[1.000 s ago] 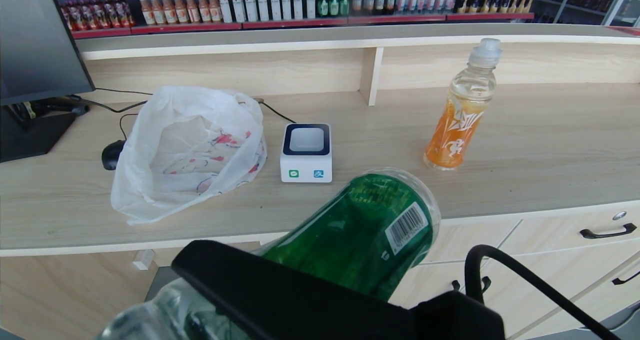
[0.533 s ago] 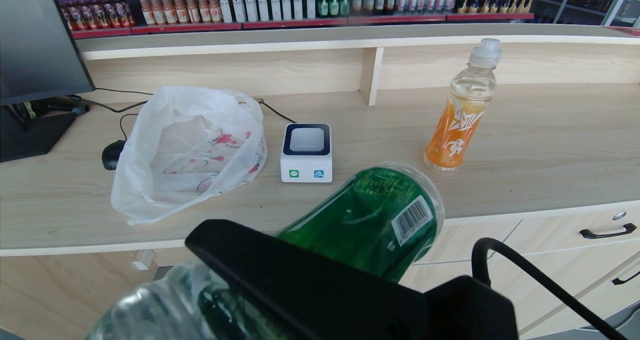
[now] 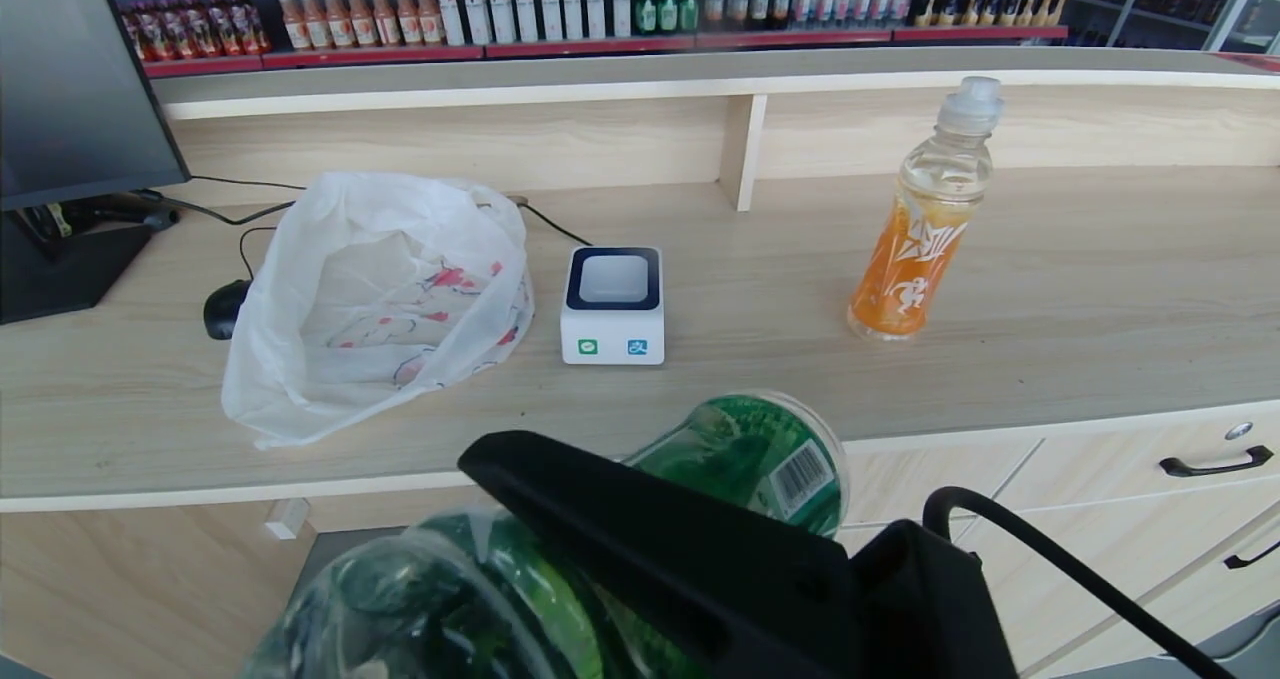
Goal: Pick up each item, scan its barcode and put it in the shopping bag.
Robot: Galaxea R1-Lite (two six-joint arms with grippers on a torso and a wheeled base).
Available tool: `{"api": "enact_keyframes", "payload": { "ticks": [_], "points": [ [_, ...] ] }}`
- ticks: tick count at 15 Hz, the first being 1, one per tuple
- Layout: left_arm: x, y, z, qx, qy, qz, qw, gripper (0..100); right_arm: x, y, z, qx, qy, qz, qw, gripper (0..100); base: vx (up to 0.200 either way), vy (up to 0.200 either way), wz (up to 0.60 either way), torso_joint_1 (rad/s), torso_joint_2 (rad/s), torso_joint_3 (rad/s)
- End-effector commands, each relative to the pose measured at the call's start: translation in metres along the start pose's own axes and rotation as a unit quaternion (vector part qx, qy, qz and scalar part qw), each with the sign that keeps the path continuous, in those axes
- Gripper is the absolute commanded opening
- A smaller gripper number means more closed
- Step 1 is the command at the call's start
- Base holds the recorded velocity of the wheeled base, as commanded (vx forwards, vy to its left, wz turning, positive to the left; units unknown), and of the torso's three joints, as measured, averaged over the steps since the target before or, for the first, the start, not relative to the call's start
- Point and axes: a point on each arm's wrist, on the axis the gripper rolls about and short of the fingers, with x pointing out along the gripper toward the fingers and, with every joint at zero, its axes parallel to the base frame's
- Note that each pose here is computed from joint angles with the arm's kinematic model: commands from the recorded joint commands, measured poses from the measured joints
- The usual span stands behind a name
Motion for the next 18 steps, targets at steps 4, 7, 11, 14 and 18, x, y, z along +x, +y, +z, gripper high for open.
{"api": "enact_keyframes", "payload": {
  "ticks": [4, 7, 11, 14, 18],
  "points": [
    [0.0, 0.0, 0.0, 0.0, 0.001, 0.0, 1.0, 100, 0.0, -0.001, 0.0, 0.124, 0.009, -0.001, 0.992, 0, 0.0, 0.0, 0.0, 0.0, 0.0, 0.0],
    [0.0, 0.0, 0.0, 0.0, 0.001, 0.0, 1.0, 100, 0.0, 0.0, -0.001, 0.228, 0.012, 0.004, 0.973, 0, 0.0, 0.0, 0.0, 0.0, 0.0, 0.0],
    [0.0, 0.0, 0.0, 0.0, 0.001, 0.0, 1.0, 100, -0.002, -0.001, -0.006, 0.329, 0.017, 0.002, 0.944, 0, 0.0, 0.0, 0.0, 0.0, 0.0, 0.0],
    [0.0, 0.0, 0.0, 0.0, 0.001, 0.0, 1.0, 100, 0.001, 0.0, -0.007, 0.443, 0.035, 0.008, 0.896, 0, 0.0, 0.0, 0.0, 0.0, 0.0, 0.0],
    [0.0, 0.0, 0.0, 0.0, 0.0, 0.0, 1.0, 100, 0.0, 0.003, -0.049, 0.518, 0.125, -0.024, 0.846, 0, 0.0, 0.0, 0.0, 0.0, 0.0, 0.0]
  ]
}}
